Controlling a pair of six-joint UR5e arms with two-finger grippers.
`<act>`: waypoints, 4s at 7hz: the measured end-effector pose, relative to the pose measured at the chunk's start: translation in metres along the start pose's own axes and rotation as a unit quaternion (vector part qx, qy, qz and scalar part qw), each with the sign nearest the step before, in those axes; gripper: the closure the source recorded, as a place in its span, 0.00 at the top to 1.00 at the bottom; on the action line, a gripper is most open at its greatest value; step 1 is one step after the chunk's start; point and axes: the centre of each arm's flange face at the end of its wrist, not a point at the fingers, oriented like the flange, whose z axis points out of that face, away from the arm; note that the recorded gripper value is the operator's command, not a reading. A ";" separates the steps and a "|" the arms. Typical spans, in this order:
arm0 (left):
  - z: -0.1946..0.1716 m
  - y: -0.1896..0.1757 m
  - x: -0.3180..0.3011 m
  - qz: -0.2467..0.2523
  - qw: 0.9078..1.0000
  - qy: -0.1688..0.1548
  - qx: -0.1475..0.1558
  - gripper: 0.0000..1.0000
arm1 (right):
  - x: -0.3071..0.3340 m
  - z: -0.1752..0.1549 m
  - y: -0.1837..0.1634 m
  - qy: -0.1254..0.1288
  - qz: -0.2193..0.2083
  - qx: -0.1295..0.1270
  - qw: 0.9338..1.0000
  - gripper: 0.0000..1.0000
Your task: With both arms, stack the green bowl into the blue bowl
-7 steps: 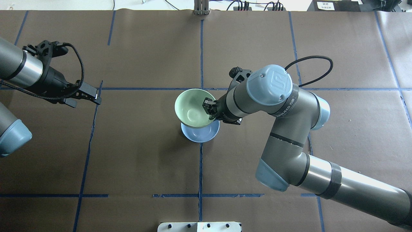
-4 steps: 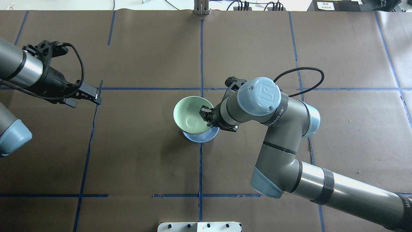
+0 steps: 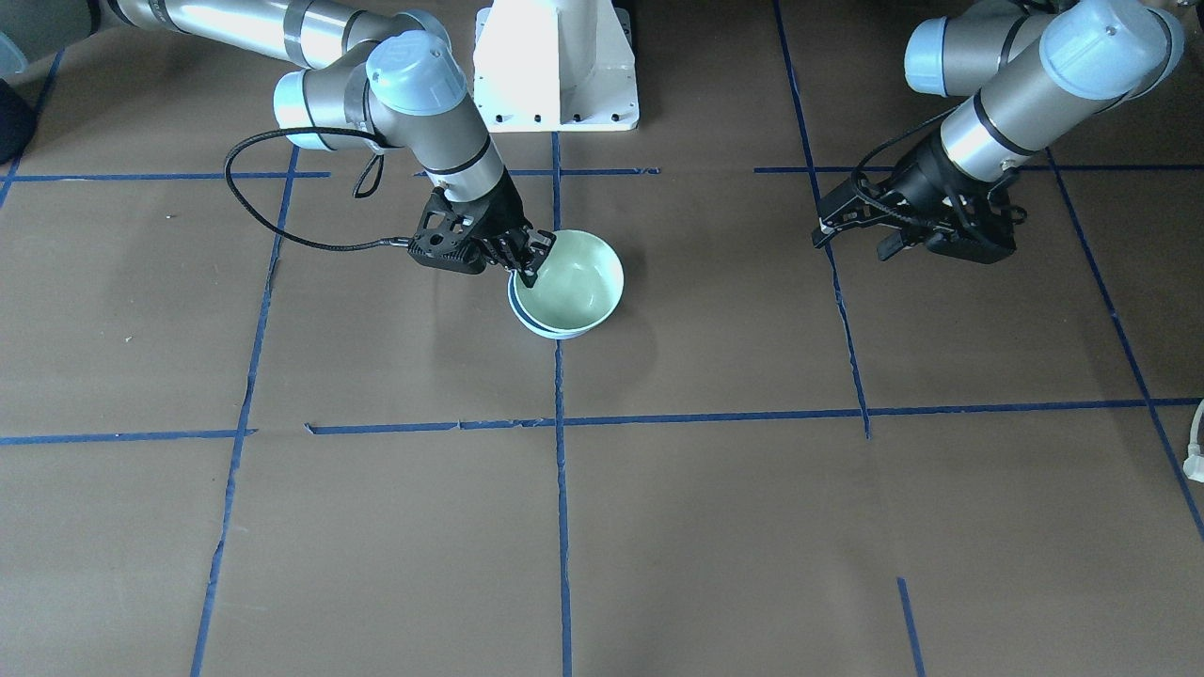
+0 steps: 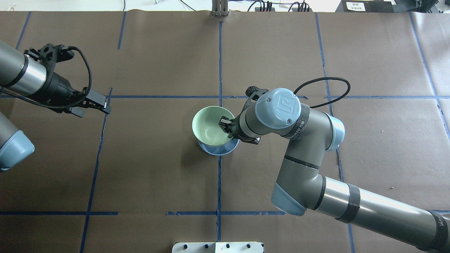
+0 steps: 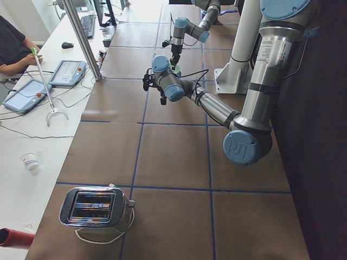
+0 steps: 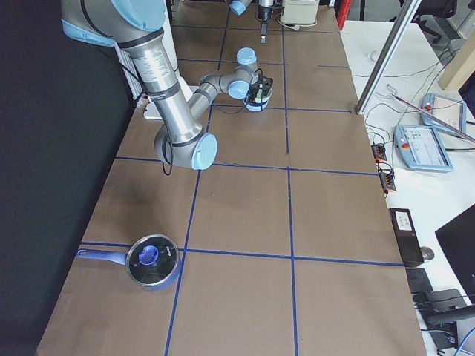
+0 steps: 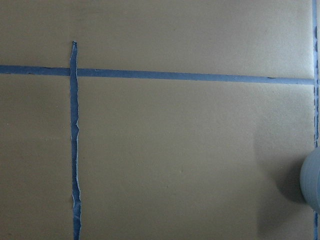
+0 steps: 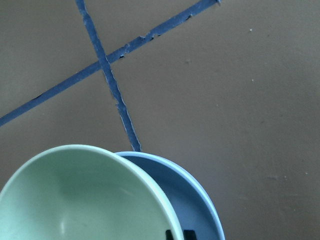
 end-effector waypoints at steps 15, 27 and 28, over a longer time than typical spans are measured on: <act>-0.125 0.020 -0.300 0.164 0.977 -0.134 0.013 1.00 | 0.420 -0.237 -0.232 0.093 -0.247 -0.029 0.964 1.00; -0.194 0.024 -0.389 0.079 0.981 -0.175 -0.035 1.00 | 0.609 -0.305 -0.301 0.144 -0.304 -0.101 0.936 1.00; -0.193 0.027 -0.393 0.077 0.980 -0.177 -0.036 1.00 | 0.610 -0.304 -0.301 0.144 -0.303 -0.101 0.936 1.00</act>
